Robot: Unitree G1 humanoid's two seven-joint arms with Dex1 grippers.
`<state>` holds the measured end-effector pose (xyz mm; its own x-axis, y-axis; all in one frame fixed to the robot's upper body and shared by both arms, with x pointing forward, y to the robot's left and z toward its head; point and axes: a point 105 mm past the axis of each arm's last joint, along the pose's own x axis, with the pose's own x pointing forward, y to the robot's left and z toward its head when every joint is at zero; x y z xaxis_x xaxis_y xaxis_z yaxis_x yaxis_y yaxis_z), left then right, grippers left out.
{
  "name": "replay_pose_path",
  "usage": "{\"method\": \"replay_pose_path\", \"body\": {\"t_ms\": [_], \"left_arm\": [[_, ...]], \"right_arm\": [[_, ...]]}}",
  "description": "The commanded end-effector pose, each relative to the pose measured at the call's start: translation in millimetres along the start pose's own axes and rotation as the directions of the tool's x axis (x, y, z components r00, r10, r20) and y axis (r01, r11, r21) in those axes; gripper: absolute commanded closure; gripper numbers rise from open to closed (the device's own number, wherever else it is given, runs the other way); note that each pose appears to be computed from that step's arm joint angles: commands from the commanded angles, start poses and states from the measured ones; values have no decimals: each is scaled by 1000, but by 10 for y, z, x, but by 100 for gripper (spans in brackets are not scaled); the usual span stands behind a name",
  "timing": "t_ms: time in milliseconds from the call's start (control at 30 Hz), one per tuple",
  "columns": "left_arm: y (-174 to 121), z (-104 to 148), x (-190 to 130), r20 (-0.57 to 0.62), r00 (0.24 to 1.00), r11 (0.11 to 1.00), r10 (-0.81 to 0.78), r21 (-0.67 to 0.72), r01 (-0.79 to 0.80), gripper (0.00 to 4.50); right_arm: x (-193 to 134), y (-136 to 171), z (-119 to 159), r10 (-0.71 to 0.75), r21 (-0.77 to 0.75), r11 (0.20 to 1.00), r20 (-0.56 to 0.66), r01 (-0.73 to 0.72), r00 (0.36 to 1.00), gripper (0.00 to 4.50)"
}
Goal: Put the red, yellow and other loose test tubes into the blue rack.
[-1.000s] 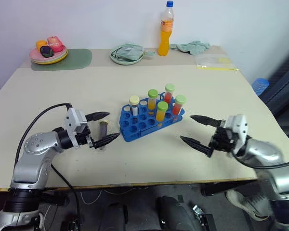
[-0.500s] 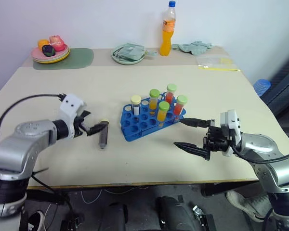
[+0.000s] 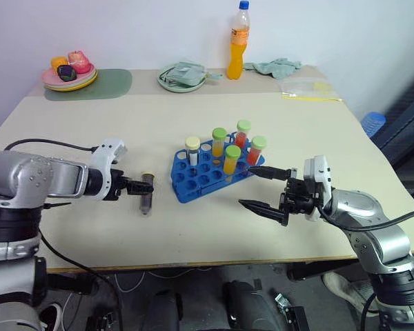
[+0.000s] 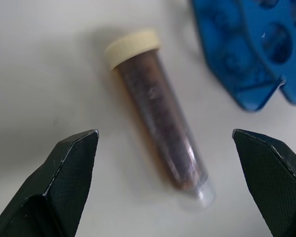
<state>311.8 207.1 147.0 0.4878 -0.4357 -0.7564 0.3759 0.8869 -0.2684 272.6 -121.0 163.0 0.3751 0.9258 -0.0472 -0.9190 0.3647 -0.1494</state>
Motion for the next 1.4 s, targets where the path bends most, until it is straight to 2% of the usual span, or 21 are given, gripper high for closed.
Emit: {"method": "replay_pose_path", "body": {"t_ms": [33, 167, 367, 767, 867, 1033, 1067, 1267, 1400], "left_arm": [[-23, 33, 12, -47, 999, 1000, -1, -26, 0, 0], [43, 128, 110, -72, 995, 995, 74, -61, -78, 0], [-8, 177, 315, -112, 990, 989, 89, -107, -101, 0], [-61, 89, 540, -136, 986, 973, 101, -192, -127, 0], [-77, 83, 573, -136, 985, 969, 103, -209, -130, 89], [-58, 108, 565, -109, 986, 961, 128, -232, -151, 337], [-56, 122, 558, -102, 986, 959, 129, -241, -151, 368], [43, 256, 412, 12, 976, 939, 219, -273, -208, 373], [59, 409, 183, 216, 933, 943, 289, -234, -238, 373]], "right_arm": [[33, 19, 115, 7, -44, 999, 30, -6, 1000, 4], [65, 30, 135, 4, -46, 999, 37, -3, 999, 4], [105, 45, 160, -4, -50, 999, 48, 6, 999, 4], [91, 31, 99, -22, -40, 999, 43, 24, 999, 4], [92, 29, 91, -22, -38, 999, 42, 24, 999, 0], [84, 29, 79, -24, -38, 999, 36, 25, 999, 0], [83, 29, 78, -24, -37, 999, 35, 26, 999, 0], [73, 29, 78, -34, -41, 999, 34, 35, 999, 0], [57, 7, 61, -48, -48, 998, 28, 50, 998, 0]]}}
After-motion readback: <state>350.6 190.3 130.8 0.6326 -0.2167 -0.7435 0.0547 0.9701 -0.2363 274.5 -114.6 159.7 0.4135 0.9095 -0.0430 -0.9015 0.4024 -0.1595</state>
